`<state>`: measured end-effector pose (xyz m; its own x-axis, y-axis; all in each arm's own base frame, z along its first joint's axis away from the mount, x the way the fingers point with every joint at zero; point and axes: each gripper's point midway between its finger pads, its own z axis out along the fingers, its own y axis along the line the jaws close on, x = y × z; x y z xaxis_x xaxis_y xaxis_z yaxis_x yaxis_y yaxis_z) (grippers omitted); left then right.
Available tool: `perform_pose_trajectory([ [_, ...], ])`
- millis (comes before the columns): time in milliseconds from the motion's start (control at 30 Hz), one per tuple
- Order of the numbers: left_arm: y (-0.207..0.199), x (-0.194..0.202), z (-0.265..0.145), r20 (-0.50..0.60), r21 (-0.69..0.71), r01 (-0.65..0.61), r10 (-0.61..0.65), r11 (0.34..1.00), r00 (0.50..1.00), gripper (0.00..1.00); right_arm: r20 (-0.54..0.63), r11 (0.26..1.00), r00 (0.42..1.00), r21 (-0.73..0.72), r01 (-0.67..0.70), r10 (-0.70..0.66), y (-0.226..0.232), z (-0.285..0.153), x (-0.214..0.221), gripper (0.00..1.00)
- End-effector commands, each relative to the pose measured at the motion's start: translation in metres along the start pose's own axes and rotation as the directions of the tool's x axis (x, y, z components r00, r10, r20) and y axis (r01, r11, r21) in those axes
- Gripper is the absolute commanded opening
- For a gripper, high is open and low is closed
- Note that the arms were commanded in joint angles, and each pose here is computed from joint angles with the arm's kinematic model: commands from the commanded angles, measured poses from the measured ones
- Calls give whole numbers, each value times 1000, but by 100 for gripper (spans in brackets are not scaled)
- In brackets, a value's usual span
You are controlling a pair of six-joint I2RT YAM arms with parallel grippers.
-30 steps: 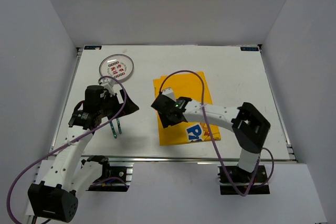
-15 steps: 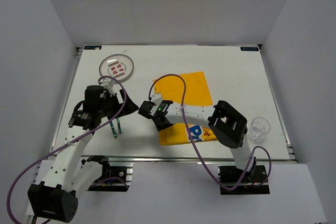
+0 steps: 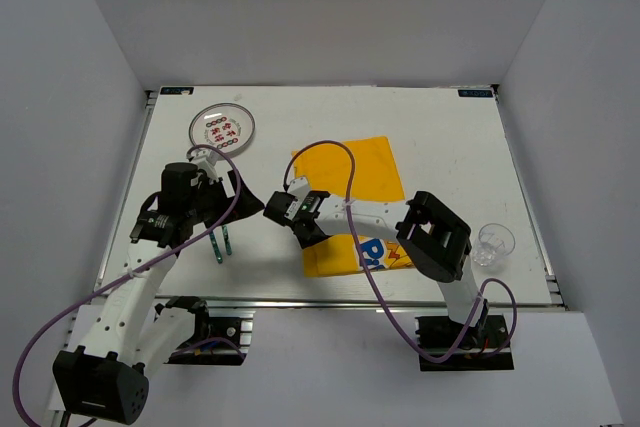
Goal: Set the dinner table for one person
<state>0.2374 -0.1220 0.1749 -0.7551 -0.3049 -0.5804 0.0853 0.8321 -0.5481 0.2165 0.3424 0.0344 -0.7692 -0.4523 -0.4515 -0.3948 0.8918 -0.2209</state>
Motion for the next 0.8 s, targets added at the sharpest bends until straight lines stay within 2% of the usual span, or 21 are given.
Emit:
perform_pose_trajectory([
  [0,-3,-2,-4,17,8,-7,7,1000,1000,98,10,1000,1000,-16,-27,27,6,2,-5,50],
  [100,-3,-4,-4,26,8,-9,9,1000,1000,98,4,999,999,-19,-33,33,9,6,-2,48],
  [133,-3,-4,-4,22,8,-8,8,1000,1000,98,-5,999,999,-21,-35,34,8,8,-1,42],
  [233,-3,-4,-4,24,7,-9,9,1000,1000,98,-11,999,999,-21,-34,34,11,12,3,33],
  [467,-3,-5,-5,29,2,-6,6,1000,1000,98,-16,999,999,-17,-37,37,10,14,5,27],
  [567,-2,-6,-7,41,-8,-3,4,1000,999,98,-18,999,999,-18,-34,34,10,15,7,18],
  [600,-1,-6,-7,44,-10,-2,3,1000,999,98,-21,999,999,-17,-37,36,10,16,8,12],
  [667,-1,-7,-8,52,-14,-1,2,1000,999,98,-23,999,999,-19,-38,37,11,17,9,10],
  [700,-1,-8,-9,55,-16,0,0,1000,998,98,-22,999,999,-22,-39,39,12,16,9,1],
  [767,-1,-7,-9,55,-16,0,0,1000,998,98,-20,999,999,-24,-43,43,12,15,8,0],
])
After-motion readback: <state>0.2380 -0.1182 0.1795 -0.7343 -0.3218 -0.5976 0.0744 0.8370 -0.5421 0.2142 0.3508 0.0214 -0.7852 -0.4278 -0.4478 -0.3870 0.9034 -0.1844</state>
